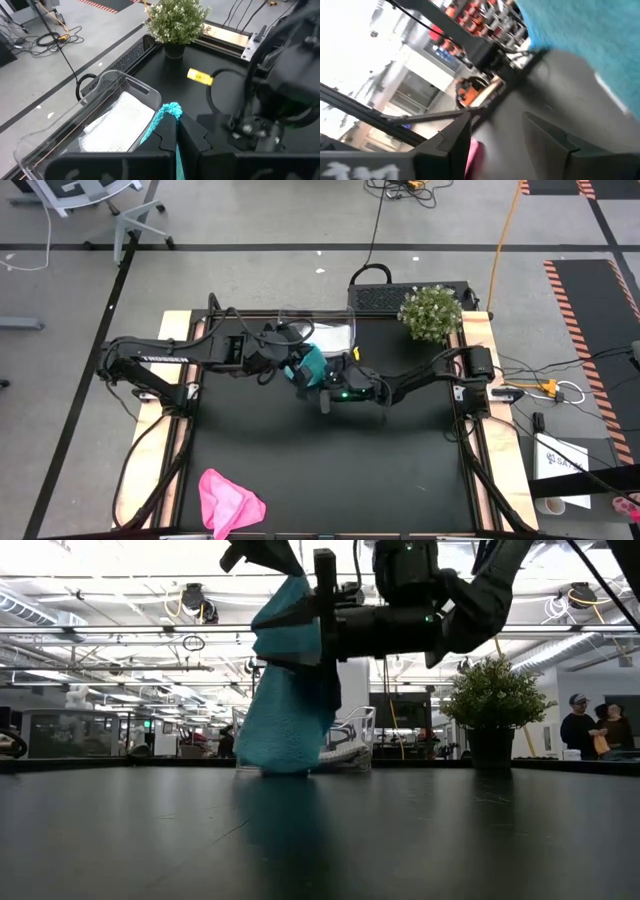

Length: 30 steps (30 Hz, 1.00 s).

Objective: Fold microfiber towels
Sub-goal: Fold the blue microfiber towel

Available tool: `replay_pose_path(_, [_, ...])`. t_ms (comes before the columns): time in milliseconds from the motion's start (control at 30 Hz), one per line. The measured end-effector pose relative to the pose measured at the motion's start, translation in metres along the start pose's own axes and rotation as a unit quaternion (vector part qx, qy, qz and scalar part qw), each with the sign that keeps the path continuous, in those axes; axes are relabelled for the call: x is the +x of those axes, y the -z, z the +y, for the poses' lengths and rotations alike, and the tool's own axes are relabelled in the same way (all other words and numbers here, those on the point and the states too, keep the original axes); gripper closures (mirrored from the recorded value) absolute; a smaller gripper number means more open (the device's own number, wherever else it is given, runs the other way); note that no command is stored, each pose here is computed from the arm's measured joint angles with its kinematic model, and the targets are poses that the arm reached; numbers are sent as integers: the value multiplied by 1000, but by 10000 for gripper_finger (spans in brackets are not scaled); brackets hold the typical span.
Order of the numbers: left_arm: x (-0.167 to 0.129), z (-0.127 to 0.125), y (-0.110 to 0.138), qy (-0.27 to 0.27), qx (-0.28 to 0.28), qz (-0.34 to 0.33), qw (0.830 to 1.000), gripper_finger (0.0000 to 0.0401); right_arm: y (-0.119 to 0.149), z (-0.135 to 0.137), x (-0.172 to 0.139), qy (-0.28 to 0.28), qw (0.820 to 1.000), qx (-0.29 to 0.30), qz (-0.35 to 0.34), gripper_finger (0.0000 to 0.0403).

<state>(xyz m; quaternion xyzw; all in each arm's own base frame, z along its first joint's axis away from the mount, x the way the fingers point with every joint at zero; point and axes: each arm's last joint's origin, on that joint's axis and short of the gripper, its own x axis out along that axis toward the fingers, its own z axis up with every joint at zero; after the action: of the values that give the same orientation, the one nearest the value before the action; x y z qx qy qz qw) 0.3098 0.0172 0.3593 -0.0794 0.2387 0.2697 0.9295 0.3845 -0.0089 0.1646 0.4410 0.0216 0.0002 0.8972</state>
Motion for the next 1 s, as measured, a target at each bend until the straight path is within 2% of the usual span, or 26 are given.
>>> replay_pose_path(133, [1,0,1,1,1,3,1000,398,-1,1,0,-3,1000,1,-9,235])
replay_pose_path(233, [0,-1,3,11,2,18,1000,396,-7,7,-2,-32,999,7,-5,236])
replay_pose_path(333, [0,-1,5,13,5,27,1000,398,-18,22,-7,-80,997,5,11,236])
replay_pose_path(467, [1,-1,8,43,11,50,998,397,-31,44,-16,-129,991,-7,37,236])
replay_pose_path(567, [0,-1,9,49,14,59,997,398,-42,63,-28,-142,988,-36,57,236])
replay_pose_path(667, [0,-1,9,51,13,58,997,397,-47,71,-41,-96,987,-73,102,236])
replay_pose_path(800, [0,-2,9,65,9,63,996,398,-52,74,-68,24,981,-123,146,236])
replay_pose_path(900, [0,-2,9,68,2,63,996,396,-57,75,-84,107,968,-179,138,236])
replay_pose_path(1000, [0,-4,8,89,-7,62,994,398,-65,79,-91,145,953,-248,99,236])
